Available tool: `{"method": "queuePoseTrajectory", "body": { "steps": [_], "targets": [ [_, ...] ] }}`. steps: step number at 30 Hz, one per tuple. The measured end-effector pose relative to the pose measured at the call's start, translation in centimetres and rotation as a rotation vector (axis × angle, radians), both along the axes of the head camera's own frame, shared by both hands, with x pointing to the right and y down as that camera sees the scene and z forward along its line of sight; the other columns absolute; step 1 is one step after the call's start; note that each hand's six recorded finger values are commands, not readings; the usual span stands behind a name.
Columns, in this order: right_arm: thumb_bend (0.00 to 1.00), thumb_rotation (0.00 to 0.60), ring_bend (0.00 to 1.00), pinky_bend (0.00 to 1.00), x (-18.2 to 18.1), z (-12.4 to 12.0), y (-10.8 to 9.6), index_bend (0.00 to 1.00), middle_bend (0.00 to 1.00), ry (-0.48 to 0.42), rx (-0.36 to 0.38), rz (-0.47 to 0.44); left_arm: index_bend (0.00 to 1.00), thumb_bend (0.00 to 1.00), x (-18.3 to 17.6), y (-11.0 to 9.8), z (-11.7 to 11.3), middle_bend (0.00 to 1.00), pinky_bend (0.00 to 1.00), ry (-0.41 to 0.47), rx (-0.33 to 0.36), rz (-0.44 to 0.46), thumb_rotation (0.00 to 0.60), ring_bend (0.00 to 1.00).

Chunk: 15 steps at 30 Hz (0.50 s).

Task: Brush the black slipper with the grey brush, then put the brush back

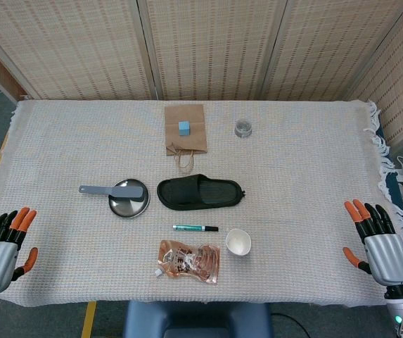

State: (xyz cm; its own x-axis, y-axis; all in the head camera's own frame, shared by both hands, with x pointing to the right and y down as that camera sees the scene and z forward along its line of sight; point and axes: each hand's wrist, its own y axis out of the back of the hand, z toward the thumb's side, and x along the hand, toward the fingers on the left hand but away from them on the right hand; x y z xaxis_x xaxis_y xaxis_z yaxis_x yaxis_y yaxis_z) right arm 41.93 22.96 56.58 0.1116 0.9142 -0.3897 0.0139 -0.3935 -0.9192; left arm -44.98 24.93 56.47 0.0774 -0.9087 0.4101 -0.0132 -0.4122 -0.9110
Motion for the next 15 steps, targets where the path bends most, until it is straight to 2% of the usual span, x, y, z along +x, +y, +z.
{"method": "queuePoseTrajectory", "body": {
  "steps": [5,8,9,11,13,15],
  "targets": [
    [0.15,0.600,0.00,0.00,0.3,0.0,0.0,0.00,0.00,0.002,-0.007,0.007,0.00,0.46,0.6,0.0,0.3,0.00,0.06,0.016,-0.005,0.021,0.600,0.00],
    [0.15,0.600,0.00,0.00,0.4,-0.2,-0.1,0.00,0.00,0.000,0.001,0.016,0.00,0.46,1.1,-0.1,0.9,0.00,0.10,0.042,-0.026,0.031,0.600,0.00],
    [0.15,0.600,0.00,0.00,0.5,-0.3,-0.1,0.00,0.00,0.001,0.004,0.017,0.00,0.46,1.3,-0.3,1.2,0.00,0.17,0.051,-0.038,0.037,0.600,0.01],
    [0.15,0.600,0.00,0.00,0.5,-0.2,-0.1,0.00,0.00,0.003,0.002,0.018,0.00,0.46,1.8,-0.8,1.7,0.00,0.33,0.065,-0.053,0.052,0.600,0.11],
    [0.15,0.600,0.00,0.00,0.5,-0.1,-0.1,0.00,0.00,0.000,-0.003,0.021,0.00,0.46,2.6,-1.8,2.3,0.00,0.50,0.084,-0.065,0.072,0.600,0.25],
    [0.15,0.600,0.00,0.00,0.6,-0.1,-0.1,0.00,0.00,0.002,-0.002,0.021,0.00,0.46,3.4,-2.8,3.0,0.00,0.62,0.095,-0.082,0.093,0.600,0.35]
  ]
}}
